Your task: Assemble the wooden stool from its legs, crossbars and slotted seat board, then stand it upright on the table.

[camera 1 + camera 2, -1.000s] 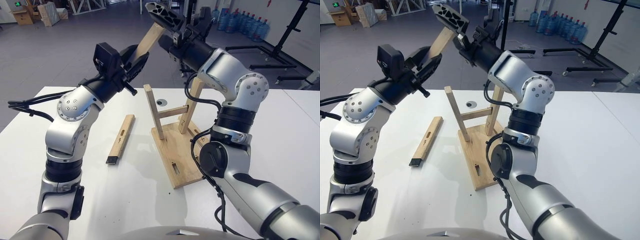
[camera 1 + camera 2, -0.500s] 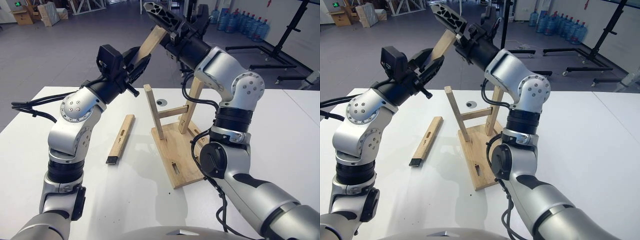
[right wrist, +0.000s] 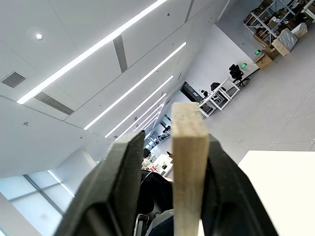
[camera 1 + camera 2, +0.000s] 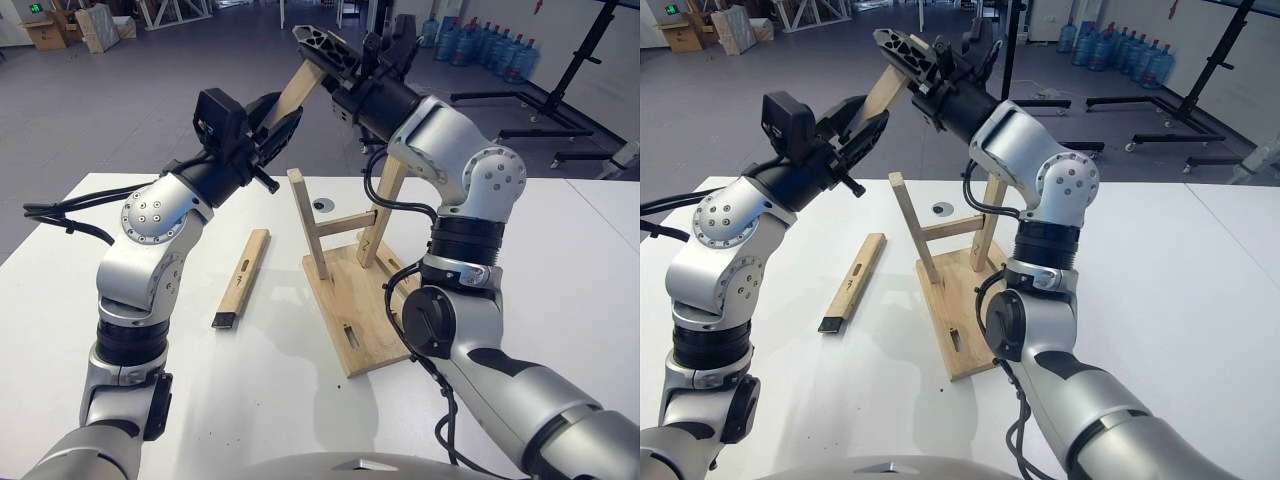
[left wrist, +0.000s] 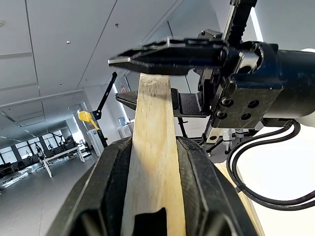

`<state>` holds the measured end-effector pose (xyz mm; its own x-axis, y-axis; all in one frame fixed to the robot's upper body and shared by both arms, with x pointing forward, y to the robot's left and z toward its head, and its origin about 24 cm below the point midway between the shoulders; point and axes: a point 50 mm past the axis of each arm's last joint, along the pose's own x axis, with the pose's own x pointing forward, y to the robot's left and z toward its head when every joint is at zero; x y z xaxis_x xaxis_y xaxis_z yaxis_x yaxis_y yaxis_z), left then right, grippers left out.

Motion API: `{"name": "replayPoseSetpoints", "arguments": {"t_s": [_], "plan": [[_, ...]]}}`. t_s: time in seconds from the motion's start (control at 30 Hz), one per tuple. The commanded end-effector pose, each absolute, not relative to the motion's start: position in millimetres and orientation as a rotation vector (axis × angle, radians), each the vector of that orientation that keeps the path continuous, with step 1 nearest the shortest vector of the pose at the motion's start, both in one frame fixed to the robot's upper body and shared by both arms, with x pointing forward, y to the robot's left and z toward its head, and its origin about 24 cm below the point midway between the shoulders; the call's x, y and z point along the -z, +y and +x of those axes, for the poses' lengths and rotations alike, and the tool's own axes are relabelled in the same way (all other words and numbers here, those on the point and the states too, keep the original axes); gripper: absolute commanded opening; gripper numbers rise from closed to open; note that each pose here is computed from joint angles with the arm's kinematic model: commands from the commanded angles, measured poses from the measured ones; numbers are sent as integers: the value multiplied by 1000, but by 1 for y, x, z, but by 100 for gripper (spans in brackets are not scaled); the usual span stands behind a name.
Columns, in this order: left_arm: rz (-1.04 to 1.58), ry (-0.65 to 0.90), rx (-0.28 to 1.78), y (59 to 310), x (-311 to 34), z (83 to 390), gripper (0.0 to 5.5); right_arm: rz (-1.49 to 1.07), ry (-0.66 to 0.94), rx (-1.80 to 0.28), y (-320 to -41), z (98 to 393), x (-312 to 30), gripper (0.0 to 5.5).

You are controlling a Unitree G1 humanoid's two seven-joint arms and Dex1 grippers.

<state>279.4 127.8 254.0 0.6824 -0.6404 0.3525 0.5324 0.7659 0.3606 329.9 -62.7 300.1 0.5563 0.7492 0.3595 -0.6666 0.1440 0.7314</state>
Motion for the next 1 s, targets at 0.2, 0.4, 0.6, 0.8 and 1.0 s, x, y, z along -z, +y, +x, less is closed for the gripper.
{"name": "replayPoseSetpoints", "arguments": {"t_s": [0.2, 0.4, 0.6, 0.8, 1.0], "plan": [[248, -493, 661, 127, -258, 280, 127, 992, 108, -1037, -60, 329, -299, 39], [226, -482, 667, 126, -257, 281, 127, 945, 83, -1011, -63, 329, -298, 39], [105, -529, 674, 127, -275, 275, 250, 880, 9, -962, -79, 332, -303, 39], [-189, -636, 533, 172, -308, 263, 338, 751, -156, -714, -164, 337, -310, 39], [-322, -520, 272, 216, -279, 271, 397, 568, -193, -485, -248, 319, -289, 39]]}}
